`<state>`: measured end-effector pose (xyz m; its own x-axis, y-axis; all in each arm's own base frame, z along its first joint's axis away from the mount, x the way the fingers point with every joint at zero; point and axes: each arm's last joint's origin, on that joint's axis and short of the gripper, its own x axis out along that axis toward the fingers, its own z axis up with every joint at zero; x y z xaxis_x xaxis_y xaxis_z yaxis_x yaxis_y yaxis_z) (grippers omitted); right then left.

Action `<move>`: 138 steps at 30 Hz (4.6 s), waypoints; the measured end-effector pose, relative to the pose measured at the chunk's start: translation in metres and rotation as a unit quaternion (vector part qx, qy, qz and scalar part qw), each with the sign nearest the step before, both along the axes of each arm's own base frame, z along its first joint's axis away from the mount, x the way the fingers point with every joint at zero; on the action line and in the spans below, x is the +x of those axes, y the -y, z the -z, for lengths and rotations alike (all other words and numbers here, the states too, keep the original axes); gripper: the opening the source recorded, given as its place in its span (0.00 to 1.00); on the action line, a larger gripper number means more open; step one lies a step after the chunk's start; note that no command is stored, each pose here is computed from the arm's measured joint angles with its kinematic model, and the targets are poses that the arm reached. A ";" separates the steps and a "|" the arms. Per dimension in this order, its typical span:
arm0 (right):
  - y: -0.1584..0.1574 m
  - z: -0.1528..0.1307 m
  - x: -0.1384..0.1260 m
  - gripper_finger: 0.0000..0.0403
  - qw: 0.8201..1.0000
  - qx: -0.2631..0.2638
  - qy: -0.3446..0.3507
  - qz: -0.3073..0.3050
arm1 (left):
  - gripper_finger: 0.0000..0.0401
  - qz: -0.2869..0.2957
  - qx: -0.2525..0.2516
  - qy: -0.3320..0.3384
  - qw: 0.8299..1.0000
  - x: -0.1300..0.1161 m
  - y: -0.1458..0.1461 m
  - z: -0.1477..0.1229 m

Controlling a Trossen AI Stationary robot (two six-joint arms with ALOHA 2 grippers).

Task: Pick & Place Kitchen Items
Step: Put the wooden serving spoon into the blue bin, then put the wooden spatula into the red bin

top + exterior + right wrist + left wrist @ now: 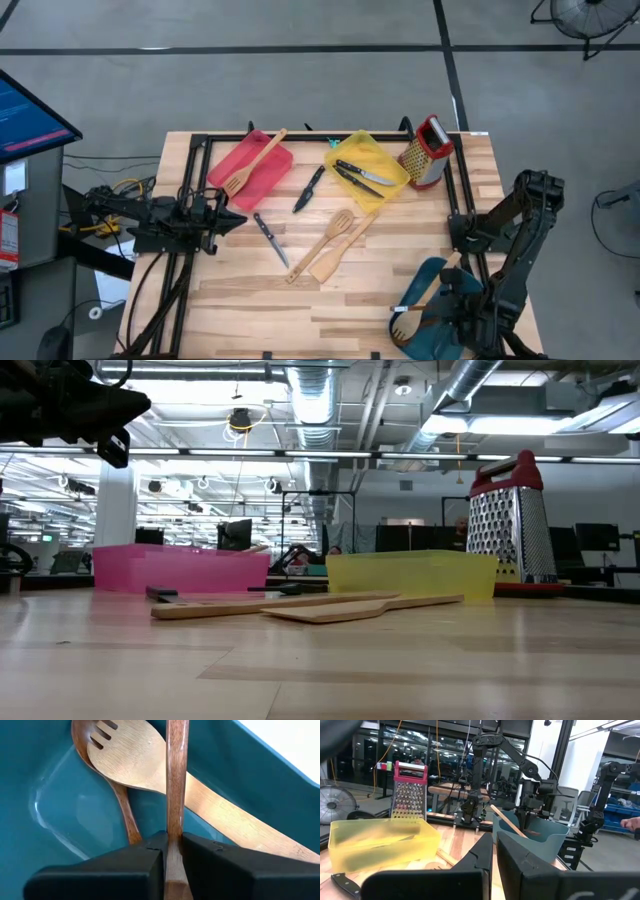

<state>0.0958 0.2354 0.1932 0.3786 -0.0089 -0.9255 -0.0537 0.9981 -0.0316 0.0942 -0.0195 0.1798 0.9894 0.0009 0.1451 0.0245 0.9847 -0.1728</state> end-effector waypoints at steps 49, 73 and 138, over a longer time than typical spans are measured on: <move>0.065 -0.151 0.161 0.21 0.980 0.176 0.092 0.007 | 0.02 0.000 -0.001 0.003 1.000 0.000 0.000 0.000; 0.157 0.007 0.280 0.68 0.976 -0.005 -0.108 -0.188 | 0.02 0.001 0.001 -0.003 1.000 0.002 0.001 0.000; 0.192 0.061 0.284 0.60 0.981 -0.055 -0.057 -0.175 | 0.02 0.000 -0.001 0.003 1.000 0.002 0.001 -0.001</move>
